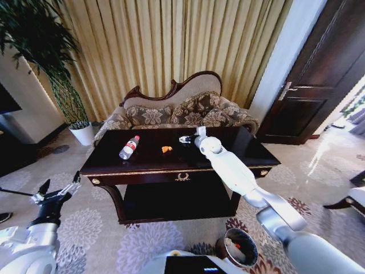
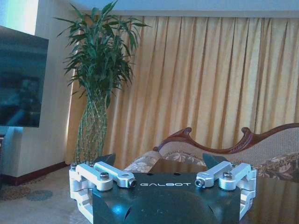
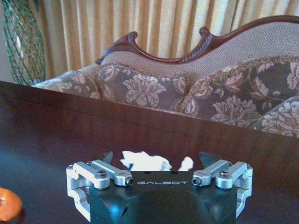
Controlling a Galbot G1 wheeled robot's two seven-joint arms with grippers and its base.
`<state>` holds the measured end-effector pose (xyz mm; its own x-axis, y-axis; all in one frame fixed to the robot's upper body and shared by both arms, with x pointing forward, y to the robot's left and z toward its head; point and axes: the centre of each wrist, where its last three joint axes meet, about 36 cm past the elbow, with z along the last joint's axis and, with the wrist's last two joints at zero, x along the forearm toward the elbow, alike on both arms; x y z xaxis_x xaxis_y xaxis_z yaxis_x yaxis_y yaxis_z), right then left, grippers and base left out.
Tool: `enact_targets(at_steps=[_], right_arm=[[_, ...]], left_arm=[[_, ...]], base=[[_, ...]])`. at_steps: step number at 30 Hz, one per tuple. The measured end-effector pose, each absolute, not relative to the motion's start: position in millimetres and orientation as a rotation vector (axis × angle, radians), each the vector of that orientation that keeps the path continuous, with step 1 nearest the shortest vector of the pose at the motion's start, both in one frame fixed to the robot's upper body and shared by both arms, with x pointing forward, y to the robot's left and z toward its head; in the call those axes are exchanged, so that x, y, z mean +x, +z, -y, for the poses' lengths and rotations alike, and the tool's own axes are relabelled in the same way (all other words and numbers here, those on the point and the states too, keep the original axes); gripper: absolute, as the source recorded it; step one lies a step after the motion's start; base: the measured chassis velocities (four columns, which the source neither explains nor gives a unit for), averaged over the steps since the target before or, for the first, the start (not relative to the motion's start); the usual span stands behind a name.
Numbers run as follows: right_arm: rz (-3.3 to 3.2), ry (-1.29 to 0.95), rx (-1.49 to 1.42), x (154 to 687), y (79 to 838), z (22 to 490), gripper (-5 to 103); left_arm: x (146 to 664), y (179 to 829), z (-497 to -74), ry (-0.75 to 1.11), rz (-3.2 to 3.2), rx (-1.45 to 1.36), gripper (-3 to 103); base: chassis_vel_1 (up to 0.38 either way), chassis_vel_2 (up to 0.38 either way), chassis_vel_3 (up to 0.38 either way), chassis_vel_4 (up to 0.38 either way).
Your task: Move to the front of the table and place the trash on the table into the trash bin.
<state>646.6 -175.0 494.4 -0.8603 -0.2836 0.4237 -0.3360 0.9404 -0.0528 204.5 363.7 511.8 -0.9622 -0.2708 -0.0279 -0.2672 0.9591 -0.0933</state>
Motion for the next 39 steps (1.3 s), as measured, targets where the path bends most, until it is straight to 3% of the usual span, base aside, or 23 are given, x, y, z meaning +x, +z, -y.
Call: enact_targets(at_steps=[12, 13, 14, 22, 23, 26, 31, 34, 39], right_arm=[[2.652, 0.197, 0.414, 644, 479, 184, 102], [2.652, 0.198, 0.414, 642, 478, 186, 94], [2.652, 0.198, 0.414, 642, 478, 186, 94], [2.655, 0.186, 0.414, 633, 473, 191, 61], [2.655, 0.186, 0.414, 633, 473, 191, 61], [2.657, 0.173, 0.415, 629, 471, 192, 44], [2.660, 0.161, 0.407, 625, 469, 197, 34], [2.665, 0.156, 0.396, 624, 470, 203, 18], [2.669, 0.147, 0.390, 622, 471, 206, 3]], left_arm=[[202, 512, -364, -0.134, -3.058, -0.428, 100], [202, 512, -364, -0.133, -3.056, -0.428, 100], [202, 512, -364, -0.133, -3.056, -0.428, 100], [202, 515, -362, -0.132, -3.046, -0.417, 100], [202, 515, -362, -0.132, -3.046, -0.417, 100], [203, 516, -360, -0.137, -3.043, -0.406, 100], [204, 516, -359, -0.138, -3.046, -0.394, 100], [205, 517, -360, -0.132, -3.048, -0.387, 100], [206, 517, -359, -0.131, -3.050, -0.381, 100]], base=[[0.000, 0.000, 0.000, 0.000], [0.000, 0.000, 0.000, 0.000], [0.000, 0.000, 0.000, 0.000], [0.000, 0.000, 0.000, 0.000], [0.000, 0.000, 0.000, 0.000], [0.000, 0.000, 0.000, 0.000], [0.000, 0.000, 0.000, 0.000], [0.000, 0.000, 0.000, 0.000], [0.000, 0.000, 0.000, 0.000]])
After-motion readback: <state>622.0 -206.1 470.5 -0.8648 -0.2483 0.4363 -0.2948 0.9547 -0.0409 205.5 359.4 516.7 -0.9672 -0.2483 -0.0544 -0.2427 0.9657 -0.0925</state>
